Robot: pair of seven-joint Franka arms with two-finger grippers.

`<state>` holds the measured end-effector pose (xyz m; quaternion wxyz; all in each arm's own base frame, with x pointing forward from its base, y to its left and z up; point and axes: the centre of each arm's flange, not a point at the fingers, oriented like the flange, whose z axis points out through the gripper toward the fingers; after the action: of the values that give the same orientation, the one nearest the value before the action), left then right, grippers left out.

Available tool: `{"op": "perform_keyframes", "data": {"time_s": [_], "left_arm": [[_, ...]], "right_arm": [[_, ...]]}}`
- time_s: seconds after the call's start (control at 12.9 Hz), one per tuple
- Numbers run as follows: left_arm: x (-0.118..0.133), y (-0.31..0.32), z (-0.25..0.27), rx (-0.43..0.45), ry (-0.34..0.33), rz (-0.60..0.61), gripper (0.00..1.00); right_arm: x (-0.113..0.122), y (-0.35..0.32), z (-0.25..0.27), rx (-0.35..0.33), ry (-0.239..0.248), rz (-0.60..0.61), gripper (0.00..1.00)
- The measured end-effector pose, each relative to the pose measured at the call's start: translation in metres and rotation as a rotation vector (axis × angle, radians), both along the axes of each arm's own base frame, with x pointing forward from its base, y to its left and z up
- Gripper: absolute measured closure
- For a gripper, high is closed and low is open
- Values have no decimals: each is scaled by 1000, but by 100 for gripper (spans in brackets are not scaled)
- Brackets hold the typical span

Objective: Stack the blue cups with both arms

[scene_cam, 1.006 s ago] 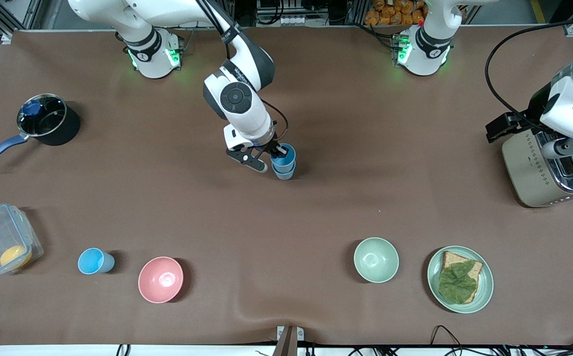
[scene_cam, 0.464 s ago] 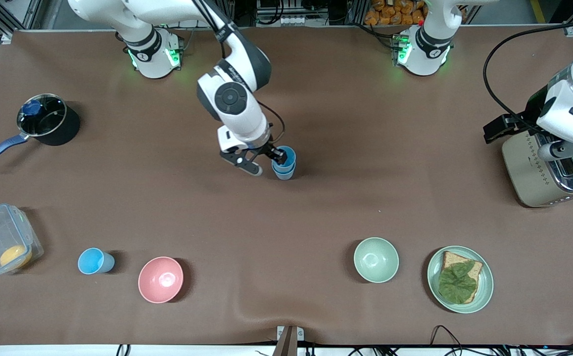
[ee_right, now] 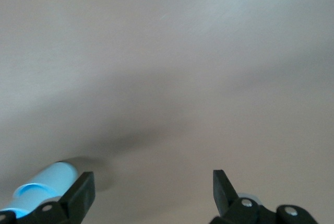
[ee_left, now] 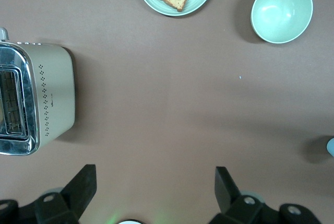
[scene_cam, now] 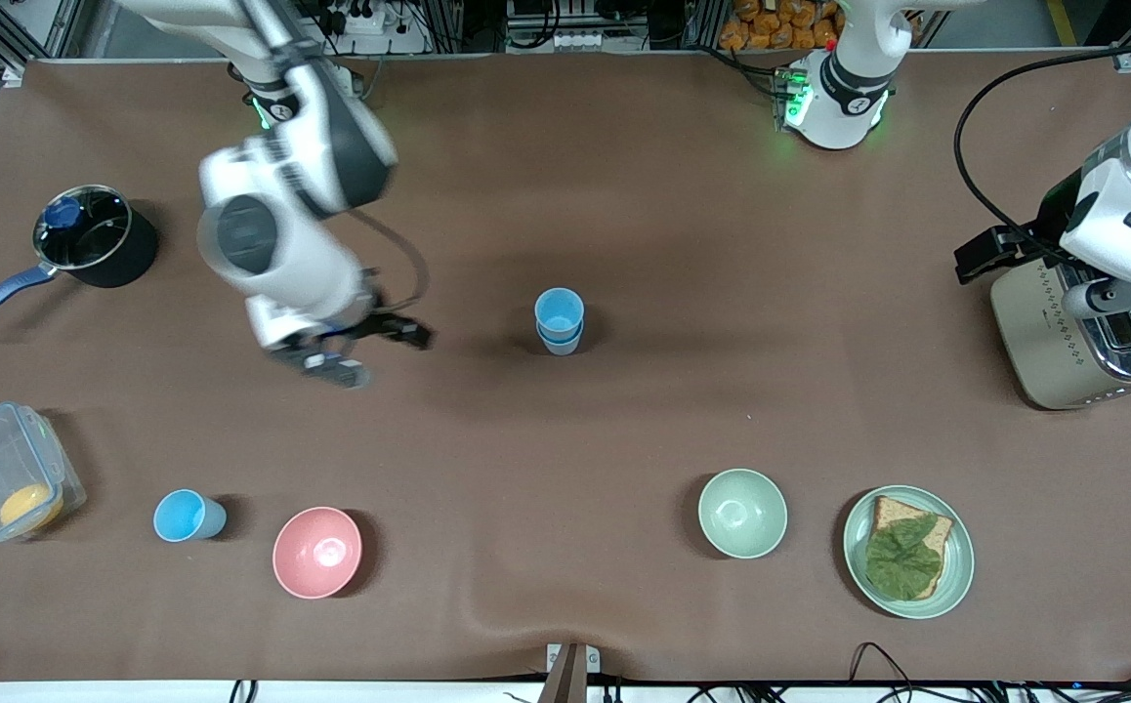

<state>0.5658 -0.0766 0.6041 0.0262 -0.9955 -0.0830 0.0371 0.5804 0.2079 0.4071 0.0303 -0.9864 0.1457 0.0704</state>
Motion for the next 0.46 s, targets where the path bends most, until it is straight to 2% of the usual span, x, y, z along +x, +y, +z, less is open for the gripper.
{"op": "perform_keyframes", "data": {"time_s": [0.23, 0.46], "left_arm": [[0, 1, -1, 0, 2, 1, 0], [1, 1, -2, 0, 3, 1, 0]], "right_arm": [[10, -93, 28, 25, -6, 146, 0], [5, -170, 69, 43, -65, 287, 0]]}}
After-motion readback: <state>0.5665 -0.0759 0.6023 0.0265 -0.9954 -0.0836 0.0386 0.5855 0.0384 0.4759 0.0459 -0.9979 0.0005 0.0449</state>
